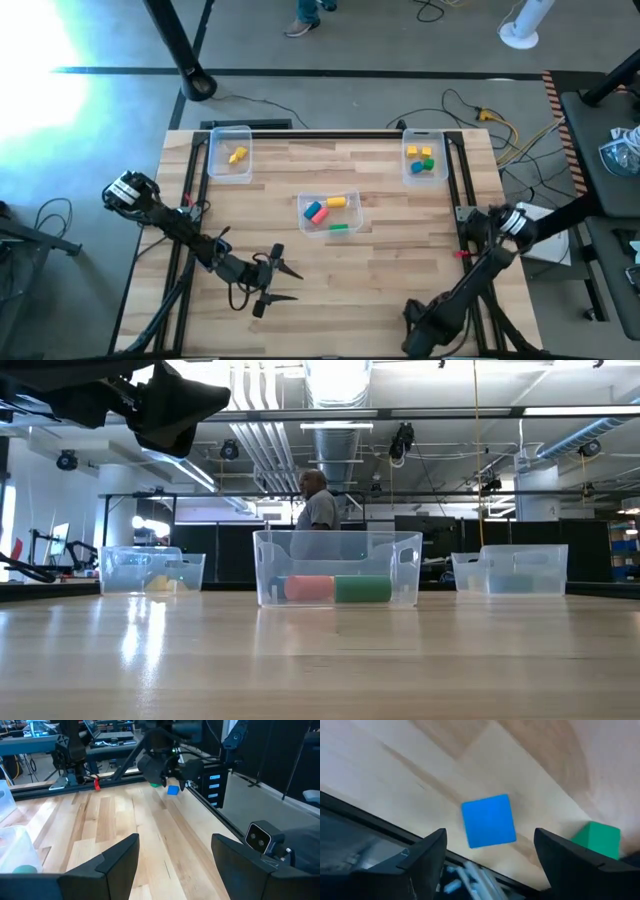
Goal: Sort blocks by size
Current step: Put the blue triangle block into the left transparent bin
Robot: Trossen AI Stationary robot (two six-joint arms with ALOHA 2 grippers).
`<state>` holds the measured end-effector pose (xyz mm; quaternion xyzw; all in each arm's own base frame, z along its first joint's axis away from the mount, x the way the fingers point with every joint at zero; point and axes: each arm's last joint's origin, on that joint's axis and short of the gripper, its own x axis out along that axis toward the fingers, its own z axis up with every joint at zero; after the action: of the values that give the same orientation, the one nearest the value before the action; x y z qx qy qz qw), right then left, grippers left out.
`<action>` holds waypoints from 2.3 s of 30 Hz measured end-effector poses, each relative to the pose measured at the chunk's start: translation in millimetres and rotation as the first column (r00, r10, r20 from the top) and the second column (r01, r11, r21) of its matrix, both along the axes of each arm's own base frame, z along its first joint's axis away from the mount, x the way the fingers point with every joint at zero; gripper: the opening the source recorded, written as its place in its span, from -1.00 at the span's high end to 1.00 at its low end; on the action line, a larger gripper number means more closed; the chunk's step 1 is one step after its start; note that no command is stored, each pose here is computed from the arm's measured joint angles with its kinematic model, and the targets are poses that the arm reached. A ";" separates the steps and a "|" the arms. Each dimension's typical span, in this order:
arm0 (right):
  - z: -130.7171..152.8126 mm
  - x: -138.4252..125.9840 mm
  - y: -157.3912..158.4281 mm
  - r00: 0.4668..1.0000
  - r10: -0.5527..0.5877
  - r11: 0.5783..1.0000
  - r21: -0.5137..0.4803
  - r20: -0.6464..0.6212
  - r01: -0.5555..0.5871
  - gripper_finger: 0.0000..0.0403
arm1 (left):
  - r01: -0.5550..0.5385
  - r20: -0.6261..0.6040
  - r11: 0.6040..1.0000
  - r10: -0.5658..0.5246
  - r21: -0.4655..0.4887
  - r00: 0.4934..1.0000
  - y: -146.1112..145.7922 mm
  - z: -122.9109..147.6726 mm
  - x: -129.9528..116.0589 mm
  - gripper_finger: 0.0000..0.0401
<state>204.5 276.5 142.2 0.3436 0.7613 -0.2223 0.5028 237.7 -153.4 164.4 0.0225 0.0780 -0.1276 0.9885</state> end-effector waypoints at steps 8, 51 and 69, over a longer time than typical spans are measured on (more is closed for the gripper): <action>-13.1 11.0 12.7 0.990 0.135 0.991 0.017 -0.031 -0.135 -0.33 | 0.000 0.001 1.000 0.000 0.002 1.000 0.0 0.1 0.0 -0.17; 139.0 186.8 -42.8 0.394 0.352 0.917 -0.397 0.849 0.036 0.36 | -0.206 0.280 0.693 0.007 0.691 0.960 -33.1 28.5 13.6 -0.47; 199.5 187.0 -27.0 0.134 0.519 0.845 -0.530 0.844 0.068 0.35 | -0.397 0.423 0.421 0.035 0.816 0.906 -79.9 103.7 17.6 -0.49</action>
<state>391.5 249.6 341.7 0.1532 0.2278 -0.0356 0.9609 255.3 -233.3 268.1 0.5464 -0.0375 0.0688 0.8339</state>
